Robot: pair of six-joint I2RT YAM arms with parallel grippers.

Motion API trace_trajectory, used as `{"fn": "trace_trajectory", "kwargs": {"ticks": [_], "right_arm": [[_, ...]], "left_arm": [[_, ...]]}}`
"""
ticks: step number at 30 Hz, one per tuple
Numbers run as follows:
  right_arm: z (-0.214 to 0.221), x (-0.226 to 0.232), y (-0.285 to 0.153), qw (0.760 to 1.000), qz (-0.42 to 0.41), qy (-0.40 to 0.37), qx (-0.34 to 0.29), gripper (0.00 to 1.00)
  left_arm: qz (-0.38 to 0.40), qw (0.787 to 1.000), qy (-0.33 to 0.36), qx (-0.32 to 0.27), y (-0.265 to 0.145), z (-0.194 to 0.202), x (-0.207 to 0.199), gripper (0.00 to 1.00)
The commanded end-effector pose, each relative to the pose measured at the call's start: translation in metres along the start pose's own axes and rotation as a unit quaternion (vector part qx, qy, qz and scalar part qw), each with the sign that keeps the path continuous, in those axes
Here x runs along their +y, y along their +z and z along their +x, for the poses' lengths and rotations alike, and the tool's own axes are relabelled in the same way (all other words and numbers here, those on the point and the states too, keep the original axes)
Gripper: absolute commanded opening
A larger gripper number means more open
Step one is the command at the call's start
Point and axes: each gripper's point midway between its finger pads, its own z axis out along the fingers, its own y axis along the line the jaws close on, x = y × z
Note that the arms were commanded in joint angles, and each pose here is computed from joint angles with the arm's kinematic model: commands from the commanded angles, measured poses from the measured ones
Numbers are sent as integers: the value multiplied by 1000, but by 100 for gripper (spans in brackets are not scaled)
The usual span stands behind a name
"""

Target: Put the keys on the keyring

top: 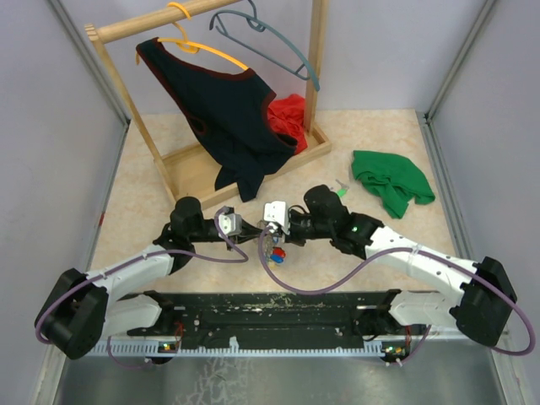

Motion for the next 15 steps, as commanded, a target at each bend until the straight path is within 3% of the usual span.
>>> {"fn": "trace_trajectory", "kwargs": {"ticks": [1, 15], "right_arm": [[-26, -13, 0, 999, 13, -15, -38, 0], [-36, -19, -1, 999, 20, -18, -44, 0]], "left_arm": [[12, 999, 31, -33, 3, -23, 4, 0], [9, 1000, 25, -17, 3, -20, 8, 0]]}}
